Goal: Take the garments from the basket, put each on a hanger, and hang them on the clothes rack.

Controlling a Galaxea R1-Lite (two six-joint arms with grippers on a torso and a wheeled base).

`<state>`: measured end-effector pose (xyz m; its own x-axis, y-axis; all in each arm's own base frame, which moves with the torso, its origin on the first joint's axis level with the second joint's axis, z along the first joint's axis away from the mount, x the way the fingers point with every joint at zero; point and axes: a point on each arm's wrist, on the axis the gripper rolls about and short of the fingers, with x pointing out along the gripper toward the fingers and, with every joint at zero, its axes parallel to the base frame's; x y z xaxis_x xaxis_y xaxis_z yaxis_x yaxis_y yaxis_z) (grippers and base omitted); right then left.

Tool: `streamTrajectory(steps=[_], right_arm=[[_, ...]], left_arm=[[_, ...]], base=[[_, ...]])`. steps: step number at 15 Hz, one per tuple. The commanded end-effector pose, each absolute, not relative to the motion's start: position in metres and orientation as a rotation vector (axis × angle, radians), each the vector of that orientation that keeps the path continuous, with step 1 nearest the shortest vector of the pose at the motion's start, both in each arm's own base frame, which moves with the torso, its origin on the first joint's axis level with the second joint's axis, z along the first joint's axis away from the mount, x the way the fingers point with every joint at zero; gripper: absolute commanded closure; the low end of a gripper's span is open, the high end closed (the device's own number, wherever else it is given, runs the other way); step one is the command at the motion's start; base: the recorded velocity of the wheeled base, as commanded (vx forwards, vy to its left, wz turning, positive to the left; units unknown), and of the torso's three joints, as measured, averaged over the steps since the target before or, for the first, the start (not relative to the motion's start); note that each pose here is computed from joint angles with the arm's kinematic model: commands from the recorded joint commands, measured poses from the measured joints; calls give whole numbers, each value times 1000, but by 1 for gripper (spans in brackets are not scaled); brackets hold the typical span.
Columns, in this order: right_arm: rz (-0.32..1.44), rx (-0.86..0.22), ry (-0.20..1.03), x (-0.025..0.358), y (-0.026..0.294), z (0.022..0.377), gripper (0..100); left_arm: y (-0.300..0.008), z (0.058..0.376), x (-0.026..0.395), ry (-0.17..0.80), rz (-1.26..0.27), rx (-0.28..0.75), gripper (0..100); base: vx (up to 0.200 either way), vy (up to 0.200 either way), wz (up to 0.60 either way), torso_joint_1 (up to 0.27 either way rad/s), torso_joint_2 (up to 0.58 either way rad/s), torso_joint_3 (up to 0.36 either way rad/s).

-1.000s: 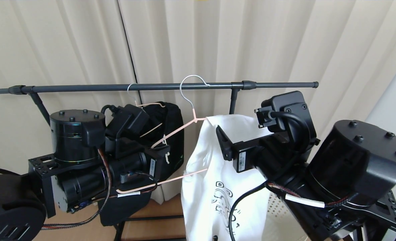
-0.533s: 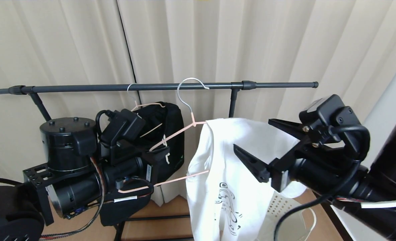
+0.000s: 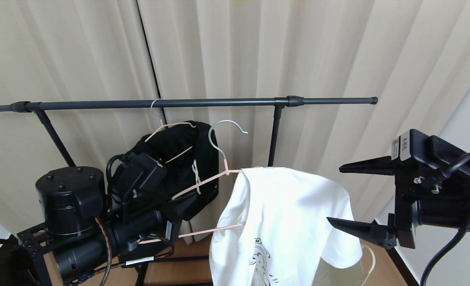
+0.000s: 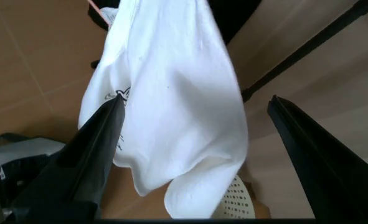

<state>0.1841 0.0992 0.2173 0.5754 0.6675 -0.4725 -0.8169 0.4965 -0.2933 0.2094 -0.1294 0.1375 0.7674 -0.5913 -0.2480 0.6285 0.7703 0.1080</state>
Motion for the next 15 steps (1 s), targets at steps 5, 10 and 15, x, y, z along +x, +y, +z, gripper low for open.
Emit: streamTrajectory(steps=[5, 10, 15], right_arm=[[1167, -562, 419, 221, 115, 227, 0], [1259, -512, 461, 238, 127, 209, 0], [1315, -520, 481, 257, 153, 198, 0]], left_arm=[[-130, 128, 202, 232, -727, 223, 100], [-134, 128, 198, 229, -750, 225, 100], [-137, 128, 195, 227, -767, 228, 100]], base=[[0, 0, 0, 0, 0, 0], [0, 0, 0, 0, 0, 0], [0, 0, 0, 0, 0, 0]])
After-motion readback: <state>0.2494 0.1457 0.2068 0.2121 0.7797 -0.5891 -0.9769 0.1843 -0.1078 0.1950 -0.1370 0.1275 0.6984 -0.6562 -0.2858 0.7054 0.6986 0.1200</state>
